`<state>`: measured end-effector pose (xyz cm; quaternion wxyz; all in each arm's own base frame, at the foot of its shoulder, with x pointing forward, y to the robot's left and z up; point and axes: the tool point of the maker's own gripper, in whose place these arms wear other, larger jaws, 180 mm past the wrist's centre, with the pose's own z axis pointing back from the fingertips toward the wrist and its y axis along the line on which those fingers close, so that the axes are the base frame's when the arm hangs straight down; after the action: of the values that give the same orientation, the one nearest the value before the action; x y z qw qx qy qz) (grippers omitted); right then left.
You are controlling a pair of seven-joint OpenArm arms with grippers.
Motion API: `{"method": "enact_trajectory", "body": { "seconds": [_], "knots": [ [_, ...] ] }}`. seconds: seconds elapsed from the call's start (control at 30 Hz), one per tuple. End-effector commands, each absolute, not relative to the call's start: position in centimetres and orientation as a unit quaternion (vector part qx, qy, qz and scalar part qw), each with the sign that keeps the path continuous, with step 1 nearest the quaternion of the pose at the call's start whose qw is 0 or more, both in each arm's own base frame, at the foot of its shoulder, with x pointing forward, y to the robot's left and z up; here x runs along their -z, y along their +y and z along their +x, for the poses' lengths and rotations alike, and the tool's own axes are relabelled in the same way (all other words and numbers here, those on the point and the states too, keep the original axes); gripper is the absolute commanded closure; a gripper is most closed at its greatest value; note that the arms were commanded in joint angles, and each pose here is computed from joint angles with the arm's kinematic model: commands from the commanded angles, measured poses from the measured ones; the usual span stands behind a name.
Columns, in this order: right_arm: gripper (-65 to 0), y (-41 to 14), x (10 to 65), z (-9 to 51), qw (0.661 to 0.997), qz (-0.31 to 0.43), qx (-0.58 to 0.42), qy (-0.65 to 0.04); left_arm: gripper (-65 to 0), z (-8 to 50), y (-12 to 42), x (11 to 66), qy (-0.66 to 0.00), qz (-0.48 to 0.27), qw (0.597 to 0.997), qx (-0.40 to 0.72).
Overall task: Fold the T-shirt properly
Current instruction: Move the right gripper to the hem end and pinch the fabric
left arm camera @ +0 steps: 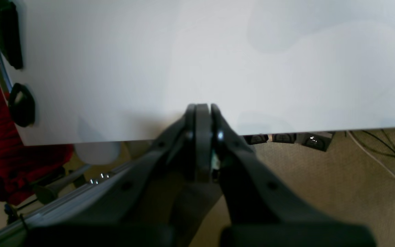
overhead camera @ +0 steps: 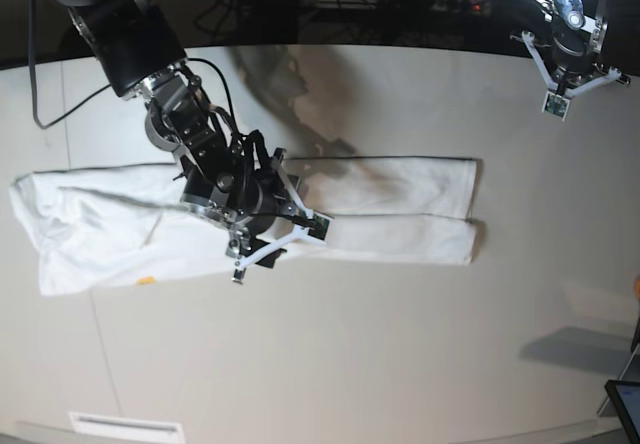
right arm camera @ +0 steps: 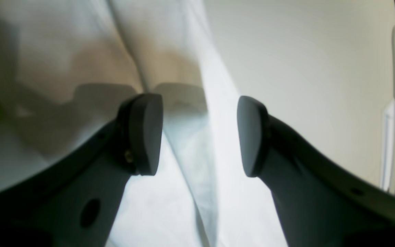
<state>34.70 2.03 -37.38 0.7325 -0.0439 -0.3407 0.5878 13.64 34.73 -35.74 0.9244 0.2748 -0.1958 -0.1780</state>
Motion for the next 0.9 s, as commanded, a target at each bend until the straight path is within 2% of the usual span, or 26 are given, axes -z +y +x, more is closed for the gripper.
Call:
{"method": "enact_trajectory", "body": {
  "seconds": [0.0, 0.17, 0.4, 0.87],
  "knots": [
    [-33.1, 2.6, 36.1, 35.8, 0.723, -0.041, -0.59, -0.355, 0.0, 13.9, 35.1, 34.9, -0.203, 0.287, 0.919, 0.179],
    [-33.1, 2.0, 37.1, 36.6, 0.749, -0.027, -0.567, -0.343, 0.0, 13.9, 35.1, 35.0, -0.202, 0.287, 0.919, 0.179],
    [-33.1, 1.7, 35.9, 38.0, 0.747, -0.039, -0.562, -0.353, 0.0, 13.9, 35.1, 35.0, -0.201, 0.288, 0.919, 0.178],
    [-32.9, 1.0, 37.4, 37.7, 0.758, -0.039, -0.563, -0.327, 0.0, 13.8, 35.2, 35.2, -0.2, 0.285, 0.921, 0.177]
  ]
}}
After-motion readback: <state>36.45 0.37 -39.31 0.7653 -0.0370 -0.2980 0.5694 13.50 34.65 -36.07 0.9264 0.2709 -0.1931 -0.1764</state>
